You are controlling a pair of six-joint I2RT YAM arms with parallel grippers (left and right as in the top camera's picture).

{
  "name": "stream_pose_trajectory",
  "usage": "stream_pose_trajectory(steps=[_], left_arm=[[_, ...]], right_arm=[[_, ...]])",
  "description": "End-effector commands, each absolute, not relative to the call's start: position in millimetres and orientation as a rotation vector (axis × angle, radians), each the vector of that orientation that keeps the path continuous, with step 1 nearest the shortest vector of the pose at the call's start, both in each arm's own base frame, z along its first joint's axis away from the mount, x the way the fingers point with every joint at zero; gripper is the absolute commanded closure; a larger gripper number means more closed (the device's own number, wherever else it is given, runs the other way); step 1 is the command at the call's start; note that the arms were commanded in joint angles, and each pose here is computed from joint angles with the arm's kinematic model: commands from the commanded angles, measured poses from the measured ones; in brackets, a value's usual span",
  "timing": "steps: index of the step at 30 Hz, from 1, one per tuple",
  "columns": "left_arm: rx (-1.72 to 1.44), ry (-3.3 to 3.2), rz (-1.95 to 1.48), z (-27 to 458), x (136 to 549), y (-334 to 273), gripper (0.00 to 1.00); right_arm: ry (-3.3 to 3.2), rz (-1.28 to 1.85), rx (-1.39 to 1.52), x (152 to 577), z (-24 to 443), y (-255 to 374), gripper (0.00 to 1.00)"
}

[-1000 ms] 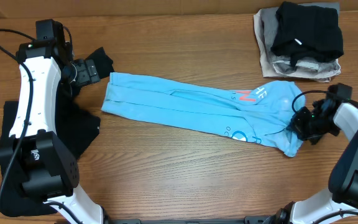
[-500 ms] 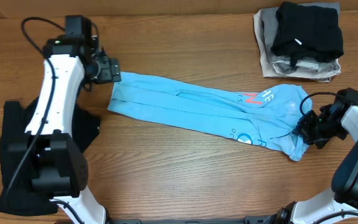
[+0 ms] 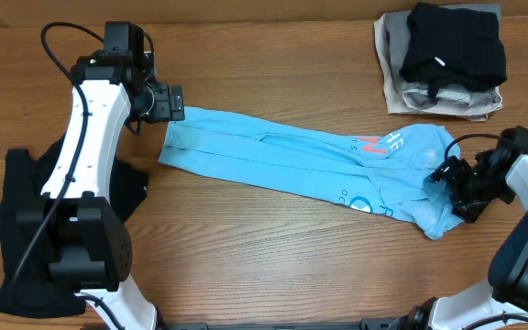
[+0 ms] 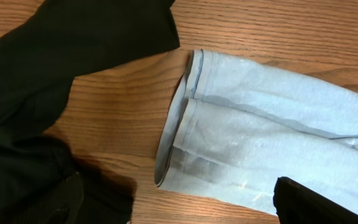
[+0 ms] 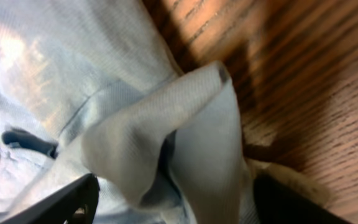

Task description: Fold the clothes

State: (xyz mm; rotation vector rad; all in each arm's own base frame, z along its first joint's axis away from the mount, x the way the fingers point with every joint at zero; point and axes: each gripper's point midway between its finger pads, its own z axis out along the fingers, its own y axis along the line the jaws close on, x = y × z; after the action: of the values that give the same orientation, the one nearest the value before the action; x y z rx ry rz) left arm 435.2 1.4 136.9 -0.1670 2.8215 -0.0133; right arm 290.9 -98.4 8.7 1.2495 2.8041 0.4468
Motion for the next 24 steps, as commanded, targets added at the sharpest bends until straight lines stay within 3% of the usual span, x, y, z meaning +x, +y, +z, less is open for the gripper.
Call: stream_pose_trajectory(steps=[1,15,24], left_arm=[[-0.032,2.814,-0.079,139,439,-13,0.00],[0.176,2.806,-0.076,100,437,-17,0.00],[0.200,2.775,-0.082,78,446,-12,0.00]], right_arm=[[2.846,0.343,1.295,278,-1,-110,0.08],[2.839,0.345,1.191,310,60,-125,0.04],[2.854,0.351,1.202,307,63,-123,0.04]])
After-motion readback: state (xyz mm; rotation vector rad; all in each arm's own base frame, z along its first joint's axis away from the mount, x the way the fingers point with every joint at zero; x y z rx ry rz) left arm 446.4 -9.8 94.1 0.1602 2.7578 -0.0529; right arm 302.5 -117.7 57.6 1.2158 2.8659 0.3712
